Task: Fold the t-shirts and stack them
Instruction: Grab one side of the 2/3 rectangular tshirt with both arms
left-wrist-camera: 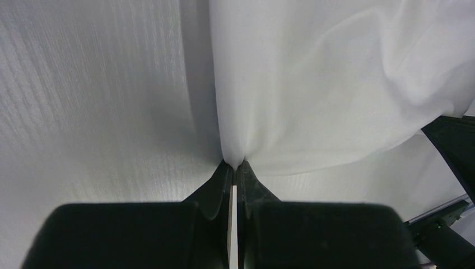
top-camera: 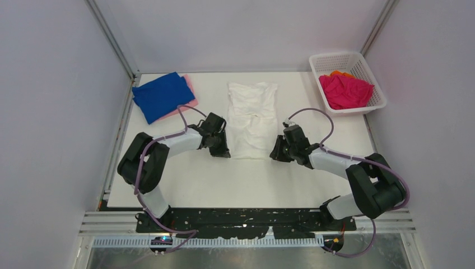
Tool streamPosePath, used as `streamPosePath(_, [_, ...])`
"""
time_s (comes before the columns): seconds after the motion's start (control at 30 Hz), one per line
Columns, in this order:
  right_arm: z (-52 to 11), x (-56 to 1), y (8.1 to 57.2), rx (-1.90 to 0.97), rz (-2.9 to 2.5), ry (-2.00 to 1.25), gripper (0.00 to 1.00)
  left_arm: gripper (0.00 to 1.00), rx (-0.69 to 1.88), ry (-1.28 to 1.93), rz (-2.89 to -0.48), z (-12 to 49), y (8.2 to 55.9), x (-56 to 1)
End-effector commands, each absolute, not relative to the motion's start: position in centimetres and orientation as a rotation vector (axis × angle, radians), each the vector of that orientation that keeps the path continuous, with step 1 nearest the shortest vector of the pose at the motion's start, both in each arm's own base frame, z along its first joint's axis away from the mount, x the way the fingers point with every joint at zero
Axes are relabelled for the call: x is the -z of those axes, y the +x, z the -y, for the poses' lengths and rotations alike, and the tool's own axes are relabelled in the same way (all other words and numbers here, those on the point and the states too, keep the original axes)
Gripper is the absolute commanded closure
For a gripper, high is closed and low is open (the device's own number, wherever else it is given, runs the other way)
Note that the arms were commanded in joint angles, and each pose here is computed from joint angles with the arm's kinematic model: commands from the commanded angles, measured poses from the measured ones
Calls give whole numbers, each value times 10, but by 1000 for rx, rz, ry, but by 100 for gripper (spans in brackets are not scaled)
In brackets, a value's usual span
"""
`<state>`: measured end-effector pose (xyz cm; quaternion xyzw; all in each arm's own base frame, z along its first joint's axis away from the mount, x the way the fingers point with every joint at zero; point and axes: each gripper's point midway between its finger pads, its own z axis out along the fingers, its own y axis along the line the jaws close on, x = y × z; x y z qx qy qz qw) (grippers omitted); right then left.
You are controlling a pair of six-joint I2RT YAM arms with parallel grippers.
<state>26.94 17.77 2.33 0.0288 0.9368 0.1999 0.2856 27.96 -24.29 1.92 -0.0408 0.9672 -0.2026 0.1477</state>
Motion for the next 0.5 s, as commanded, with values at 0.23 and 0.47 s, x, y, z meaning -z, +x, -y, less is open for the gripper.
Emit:
streamPosePath(0.23, [-176, -24, 239, -529, -2575, 8, 95, 100, 510, -110, -2767, 221, 252, -24])
streamPosePath(0.47, [-194, -46, 152, -820, -2678, -241, 95, 100, 491, -34, -2760, 196, 179, -39])
